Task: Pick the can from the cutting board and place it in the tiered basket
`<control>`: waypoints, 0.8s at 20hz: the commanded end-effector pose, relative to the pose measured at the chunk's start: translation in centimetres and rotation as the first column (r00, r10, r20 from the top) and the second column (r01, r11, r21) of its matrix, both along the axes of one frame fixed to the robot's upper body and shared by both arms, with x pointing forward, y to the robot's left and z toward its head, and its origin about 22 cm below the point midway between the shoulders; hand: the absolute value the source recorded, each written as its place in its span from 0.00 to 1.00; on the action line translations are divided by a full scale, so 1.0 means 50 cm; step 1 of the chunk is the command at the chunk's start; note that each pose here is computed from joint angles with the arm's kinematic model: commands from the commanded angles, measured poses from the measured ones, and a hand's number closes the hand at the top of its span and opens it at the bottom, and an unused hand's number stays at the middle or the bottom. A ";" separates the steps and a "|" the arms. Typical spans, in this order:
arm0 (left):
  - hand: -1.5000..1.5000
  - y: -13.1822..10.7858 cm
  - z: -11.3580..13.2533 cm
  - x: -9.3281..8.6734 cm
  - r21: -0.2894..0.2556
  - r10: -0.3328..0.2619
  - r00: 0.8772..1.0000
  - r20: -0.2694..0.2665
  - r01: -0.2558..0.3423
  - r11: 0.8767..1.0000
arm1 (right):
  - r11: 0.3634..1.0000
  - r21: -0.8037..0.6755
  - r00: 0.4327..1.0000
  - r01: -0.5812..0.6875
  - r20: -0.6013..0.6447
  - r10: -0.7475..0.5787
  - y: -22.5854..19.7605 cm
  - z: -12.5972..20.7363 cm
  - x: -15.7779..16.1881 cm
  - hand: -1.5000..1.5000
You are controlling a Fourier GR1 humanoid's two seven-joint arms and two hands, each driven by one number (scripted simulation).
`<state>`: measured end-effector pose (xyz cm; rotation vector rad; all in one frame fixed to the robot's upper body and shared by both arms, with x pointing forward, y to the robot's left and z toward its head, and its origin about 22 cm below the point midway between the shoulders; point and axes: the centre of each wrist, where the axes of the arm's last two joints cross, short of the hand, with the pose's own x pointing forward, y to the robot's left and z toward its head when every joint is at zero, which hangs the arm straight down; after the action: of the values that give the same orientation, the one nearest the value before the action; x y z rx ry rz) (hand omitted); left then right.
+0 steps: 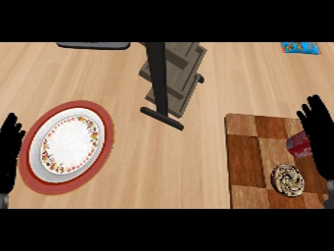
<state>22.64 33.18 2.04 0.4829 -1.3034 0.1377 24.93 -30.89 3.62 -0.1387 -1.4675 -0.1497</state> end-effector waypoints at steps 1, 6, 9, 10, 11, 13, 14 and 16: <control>0.50 -0.015 -0.029 -0.014 0.000 0.001 1.000 -0.008 -0.001 1.000 | 0.997 -0.077 0.995 -0.031 0.090 0.038 -0.038 0.046 0.033 1.00; 0.50 -0.107 -0.079 -0.021 -0.034 -0.183 0.983 -0.015 0.182 0.983 | 0.940 -0.340 0.872 0.025 0.466 0.146 -0.172 0.277 0.070 1.00; 0.50 -0.147 -0.102 -0.042 -0.094 -0.225 0.974 -0.036 0.221 0.971 | 0.844 -0.124 0.841 0.521 0.240 -0.484 -0.279 0.149 0.033 0.00; 0.50 -0.143 -0.115 -0.047 -0.087 -0.219 0.975 -0.047 0.214 0.973 | 0.853 -0.057 0.832 0.519 0.263 -0.488 -0.295 0.145 0.021 0.00; 0.50 -0.168 -0.114 -0.033 -0.104 -0.233 0.972 -0.041 0.228 0.968 | 0.851 -0.044 0.817 0.523 0.309 -0.486 -0.283 0.111 0.014 0.00; 0.50 -0.188 -0.133 -0.036 -0.083 -0.229 0.973 -0.027 0.226 0.970 | 0.866 -0.039 0.806 0.499 0.386 -0.448 -0.300 0.078 -0.001 0.00; 0.50 -0.160 -0.136 -0.048 -0.091 -0.236 0.971 -0.022 0.233 0.968 | 0.903 -0.020 0.834 0.430 0.391 -0.389 -0.319 0.110 0.005 0.00; 0.50 -0.153 -0.108 -0.034 -0.089 -0.232 0.973 -0.020 0.229 0.969 | 0.927 -0.089 0.869 0.363 0.390 -0.303 -0.335 0.153 -0.043 0.00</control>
<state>21.00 25.94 -3.63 0.2844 -1.3165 -0.0029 24.98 -45.85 10.22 -0.5622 -1.7807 -0.3916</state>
